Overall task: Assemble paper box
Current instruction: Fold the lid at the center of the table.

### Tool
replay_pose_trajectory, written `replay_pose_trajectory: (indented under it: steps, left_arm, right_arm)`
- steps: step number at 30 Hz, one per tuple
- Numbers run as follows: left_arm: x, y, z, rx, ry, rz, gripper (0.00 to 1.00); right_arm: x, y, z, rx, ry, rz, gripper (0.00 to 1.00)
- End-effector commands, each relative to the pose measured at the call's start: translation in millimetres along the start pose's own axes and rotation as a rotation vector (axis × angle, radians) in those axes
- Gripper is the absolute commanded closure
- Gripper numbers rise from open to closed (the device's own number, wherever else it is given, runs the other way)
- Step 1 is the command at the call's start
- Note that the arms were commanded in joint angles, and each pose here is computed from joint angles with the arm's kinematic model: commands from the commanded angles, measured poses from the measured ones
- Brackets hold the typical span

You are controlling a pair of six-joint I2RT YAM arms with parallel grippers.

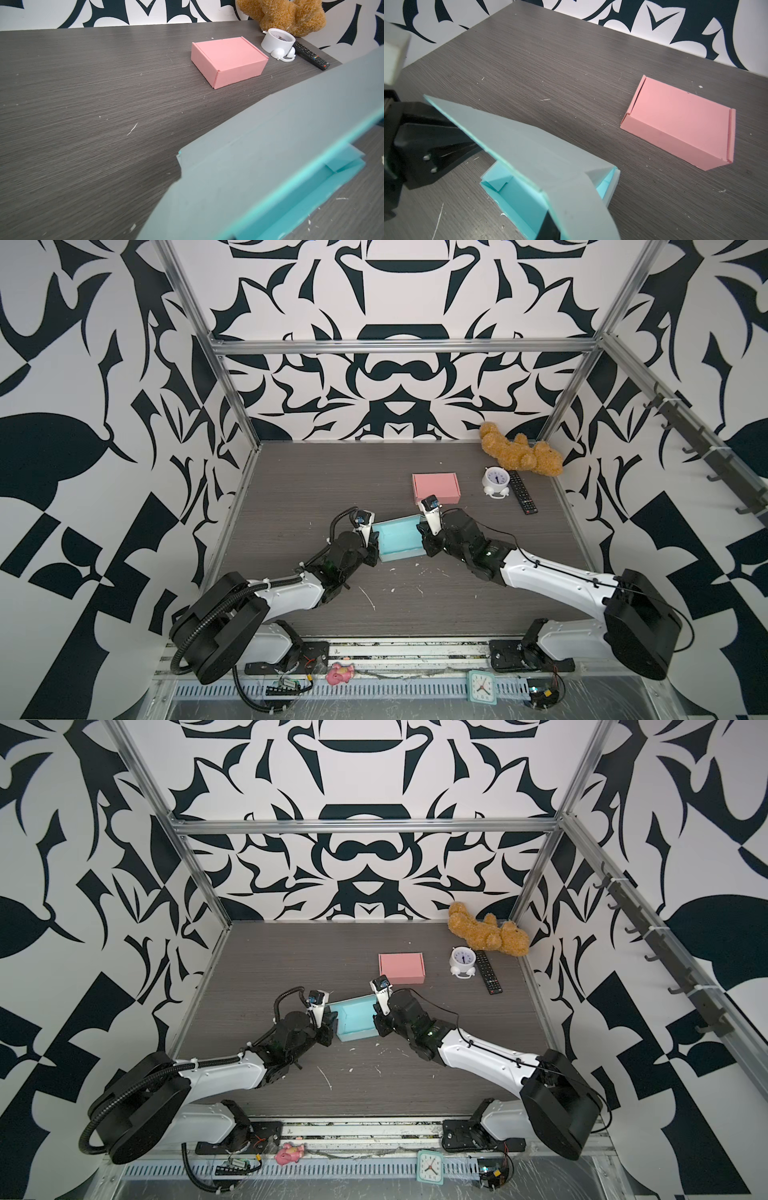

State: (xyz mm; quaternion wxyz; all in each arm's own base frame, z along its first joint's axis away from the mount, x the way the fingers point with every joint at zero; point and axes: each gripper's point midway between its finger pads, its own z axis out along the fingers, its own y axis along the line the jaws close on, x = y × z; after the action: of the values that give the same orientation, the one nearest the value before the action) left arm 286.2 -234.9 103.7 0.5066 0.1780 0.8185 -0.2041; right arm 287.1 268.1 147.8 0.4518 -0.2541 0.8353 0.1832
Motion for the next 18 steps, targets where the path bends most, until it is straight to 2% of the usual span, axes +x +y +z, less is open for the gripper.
replay_pose_trajectory:
  steps: [1, 18]
  left_arm:
    - [-2, -12, 1, 0.048, -0.017, 0.023, 0.86]
    - [12, -25, 12, 0.019, 0.034, 0.105, 0.86]
  right_arm:
    - [8, 7, -2, -0.023, 0.01, -0.02, 0.85]
    - [35, -4, -2, 0.025, 0.058, 0.006, 0.85]
